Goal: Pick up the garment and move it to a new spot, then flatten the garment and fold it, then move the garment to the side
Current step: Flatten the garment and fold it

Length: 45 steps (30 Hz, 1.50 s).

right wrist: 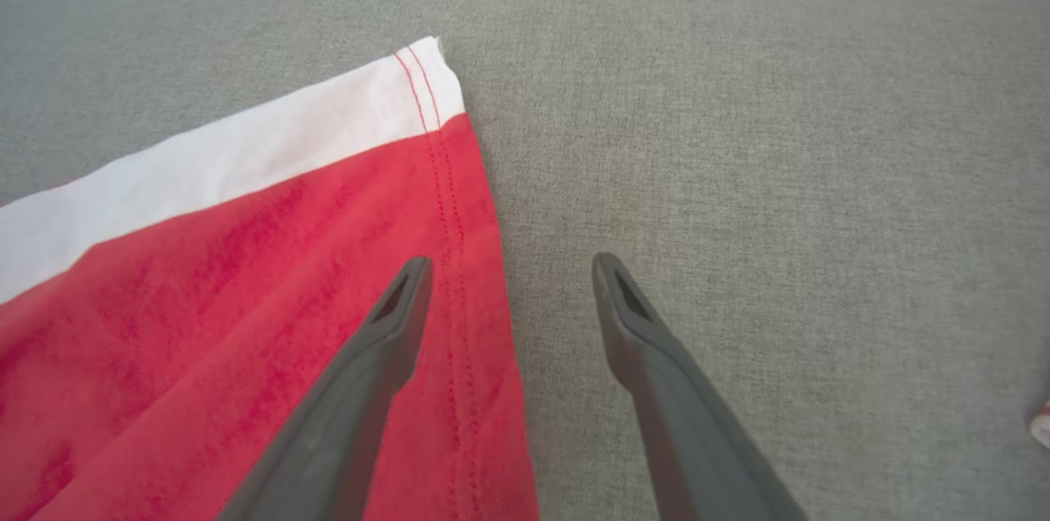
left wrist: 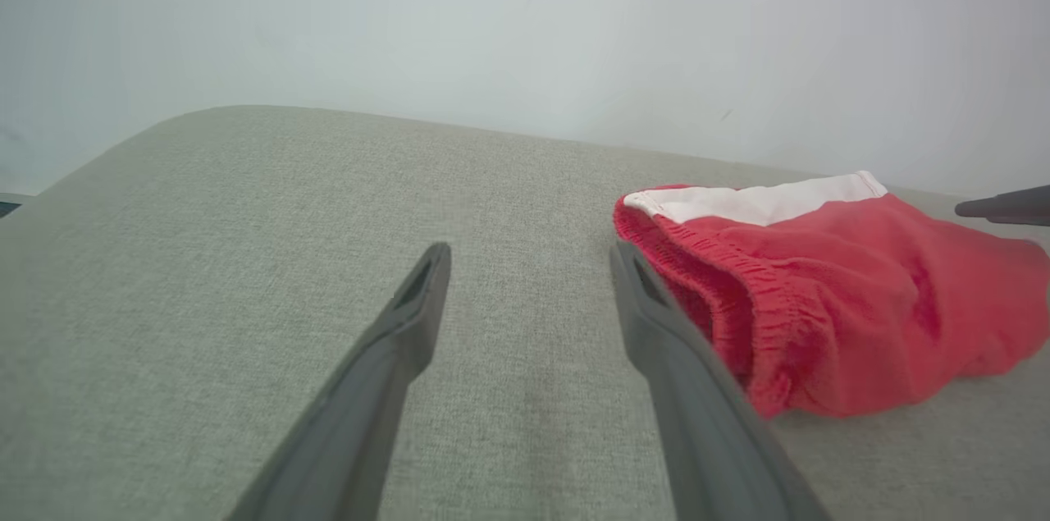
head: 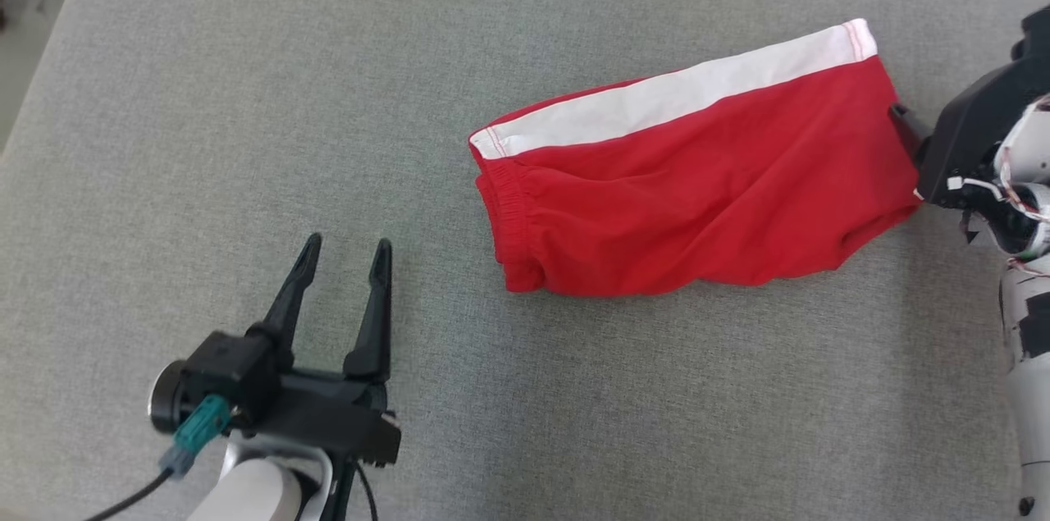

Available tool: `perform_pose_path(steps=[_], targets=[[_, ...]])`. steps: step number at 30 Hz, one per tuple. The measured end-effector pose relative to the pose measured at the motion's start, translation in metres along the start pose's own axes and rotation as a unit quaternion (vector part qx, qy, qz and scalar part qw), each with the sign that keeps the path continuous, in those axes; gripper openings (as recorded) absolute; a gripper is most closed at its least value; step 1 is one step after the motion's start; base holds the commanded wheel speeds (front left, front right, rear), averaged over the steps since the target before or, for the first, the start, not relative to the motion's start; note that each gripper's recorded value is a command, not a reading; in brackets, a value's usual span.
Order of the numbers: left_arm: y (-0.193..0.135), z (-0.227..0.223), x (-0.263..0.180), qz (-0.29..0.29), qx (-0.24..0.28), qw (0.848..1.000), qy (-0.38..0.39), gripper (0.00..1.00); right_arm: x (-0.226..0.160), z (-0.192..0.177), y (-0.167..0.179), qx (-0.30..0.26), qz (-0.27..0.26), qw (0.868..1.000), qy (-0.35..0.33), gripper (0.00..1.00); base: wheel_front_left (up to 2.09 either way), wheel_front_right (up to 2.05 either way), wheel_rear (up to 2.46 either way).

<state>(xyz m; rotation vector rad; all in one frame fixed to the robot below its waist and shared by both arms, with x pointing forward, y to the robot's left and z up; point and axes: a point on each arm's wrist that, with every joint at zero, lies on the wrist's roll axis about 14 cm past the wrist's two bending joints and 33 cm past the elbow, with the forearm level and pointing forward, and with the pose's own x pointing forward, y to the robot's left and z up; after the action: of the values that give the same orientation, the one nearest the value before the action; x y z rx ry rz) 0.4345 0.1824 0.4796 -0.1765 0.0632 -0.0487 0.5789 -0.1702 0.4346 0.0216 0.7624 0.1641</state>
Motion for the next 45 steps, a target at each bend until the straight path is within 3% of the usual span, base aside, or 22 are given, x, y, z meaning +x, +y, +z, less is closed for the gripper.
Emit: perform_pose_path(steps=[9,18,19,20,22,34,45], targets=[[0.013,-0.008,-0.009,0.015,0.006,1.0,0.009,1.0,0.019,-0.017,0.0,-0.029,-0.034,0.998,0.034,1.0,0.0,0.0,0.0],[0.018,-0.02,-0.015,0.026,-0.008,0.999,0.024,1.0,0.041,-0.032,0.033,-0.031,-0.004,0.997,0.073,0.99,0.0,0.0,0.0],[0.019,-0.02,-0.015,0.026,-0.009,0.999,0.024,1.0,0.042,-0.033,0.035,-0.033,-0.001,0.996,0.077,0.61,0.0,0.0,0.0],[0.02,-0.021,-0.015,0.028,-0.009,0.999,0.025,1.0,0.043,-0.034,0.037,-0.036,0.0,0.996,0.08,0.33,0.0,0.0,0.0],[0.02,-0.022,-0.016,0.029,-0.01,0.999,0.026,1.0,0.042,-0.034,0.039,-0.043,0.002,0.996,0.083,0.0,0.0,0.0,0.0],[0.012,-0.02,-0.022,0.015,-0.017,0.999,0.023,1.0,0.022,-0.027,0.01,-0.047,-0.035,0.997,0.051,0.0,0.0,0.0,0.0],[0.003,-0.01,-0.039,0.011,-0.027,1.0,0.011,1.0,-0.043,-0.023,-0.055,-0.056,-0.125,0.99,-0.01,0.0,0.0,0.0,0.0]])
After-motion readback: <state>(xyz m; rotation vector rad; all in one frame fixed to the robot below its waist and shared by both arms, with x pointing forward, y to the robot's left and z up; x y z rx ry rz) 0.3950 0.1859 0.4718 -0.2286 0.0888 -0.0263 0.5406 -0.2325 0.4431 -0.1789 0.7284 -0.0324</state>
